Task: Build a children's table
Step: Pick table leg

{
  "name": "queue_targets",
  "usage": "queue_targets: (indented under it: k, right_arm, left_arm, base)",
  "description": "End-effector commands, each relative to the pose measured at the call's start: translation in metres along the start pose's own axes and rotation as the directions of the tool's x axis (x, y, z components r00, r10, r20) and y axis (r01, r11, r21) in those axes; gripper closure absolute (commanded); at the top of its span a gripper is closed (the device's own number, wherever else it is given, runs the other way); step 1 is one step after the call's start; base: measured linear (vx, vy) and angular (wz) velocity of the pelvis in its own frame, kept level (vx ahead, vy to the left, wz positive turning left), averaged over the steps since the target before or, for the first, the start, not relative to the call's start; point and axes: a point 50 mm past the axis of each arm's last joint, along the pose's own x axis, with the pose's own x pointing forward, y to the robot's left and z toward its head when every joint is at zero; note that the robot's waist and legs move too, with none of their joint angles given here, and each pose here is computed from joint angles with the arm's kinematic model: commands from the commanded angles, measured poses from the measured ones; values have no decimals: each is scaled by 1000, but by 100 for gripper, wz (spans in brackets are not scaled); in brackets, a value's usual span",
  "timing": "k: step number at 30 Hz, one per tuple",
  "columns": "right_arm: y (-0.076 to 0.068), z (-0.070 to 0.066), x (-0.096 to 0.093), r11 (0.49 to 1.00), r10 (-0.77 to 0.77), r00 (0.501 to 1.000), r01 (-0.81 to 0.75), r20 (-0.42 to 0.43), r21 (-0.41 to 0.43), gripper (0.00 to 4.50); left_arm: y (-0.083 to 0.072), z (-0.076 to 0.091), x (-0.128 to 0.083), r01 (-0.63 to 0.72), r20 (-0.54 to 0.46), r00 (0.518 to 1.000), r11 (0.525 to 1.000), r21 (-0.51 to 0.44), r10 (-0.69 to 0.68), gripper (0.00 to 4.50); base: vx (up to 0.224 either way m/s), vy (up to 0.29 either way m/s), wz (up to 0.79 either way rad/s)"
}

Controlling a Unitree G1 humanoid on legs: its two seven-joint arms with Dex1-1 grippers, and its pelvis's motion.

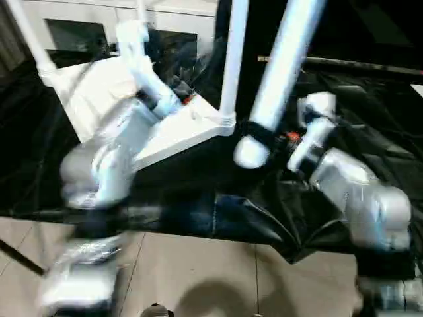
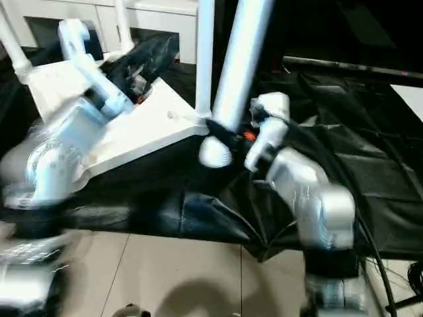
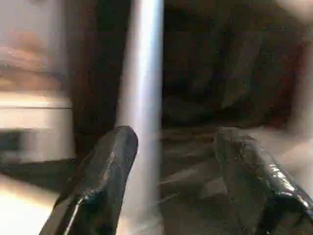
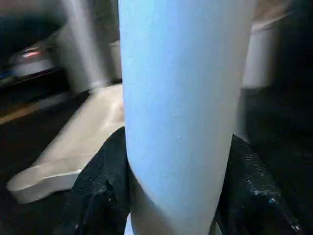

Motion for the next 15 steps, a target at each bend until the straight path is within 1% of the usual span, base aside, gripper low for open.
queue_targets:
  k: [1,2,3,4,5,6,7,8,9,10,13,15]
  right_arm:
    - [-5,2,-17,987,-150,987,153,64,-47,261]
    - [-6,0,-21,981,-187,980,190,74,-41,261]
    - [-6,-4,-30,968,-247,965,249,92,-10,261]
    - [-7,-8,-39,952,-298,949,303,103,-33,261]
    - [-6,-11,-45,942,-321,941,329,111,-67,261]
    - [-6,-11,-45,942,-321,941,329,111,-67,261]
    - [-5,-16,-52,931,-340,933,352,120,-100,261]
    - [-8,-22,-54,922,-367,923,377,115,-88,261]
    - [-8,-22,-54,921,-370,922,381,114,-87,261]
    - [-11,-30,-56,908,-405,910,412,93,-79,261]
    - [-11,-38,-60,900,-420,906,424,53,-105,261]
    - [-11,-40,-62,895,-428,902,431,52,-113,261]
  left_arm:
    - [-2,-25,-16,-76,-64,995,993,91,82,151]
    - [-1,-31,-22,-106,-74,991,991,81,112,151]
    - [0,-41,-33,-145,-92,984,986,85,152,151]
    - [-2,-53,-42,-183,-108,976,980,72,190,151]
    - [-3,-63,-48,-219,-145,963,972,79,229,151]
    - [-3,-63,-48,-219,-145,963,972,79,229,151]
    - [-5,-71,-52,-242,-160,955,967,74,251,151]
    - [-4,-72,-51,-275,-143,948,958,82,284,151]
    - [-4,-72,-50,-279,-140,947,957,83,288,151]
    - [0,-71,-49,-318,-115,937,942,108,330,151]
    - [1,-76,-53,-318,-129,932,936,150,337,151]
    - [1,-77,-55,-314,-122,936,939,138,331,151]
  base:
    - [0,0,0]
    - [0,0,0]
    - [0,0,0]
    - [0,0,0]
    - [0,0,0]
    - [0,0,0]
    - [0,0,0]
    - [0,0,0]
    - [0,0,0]
    - [0,0,0]
    - [0,0,0]
    - [0,0,0]
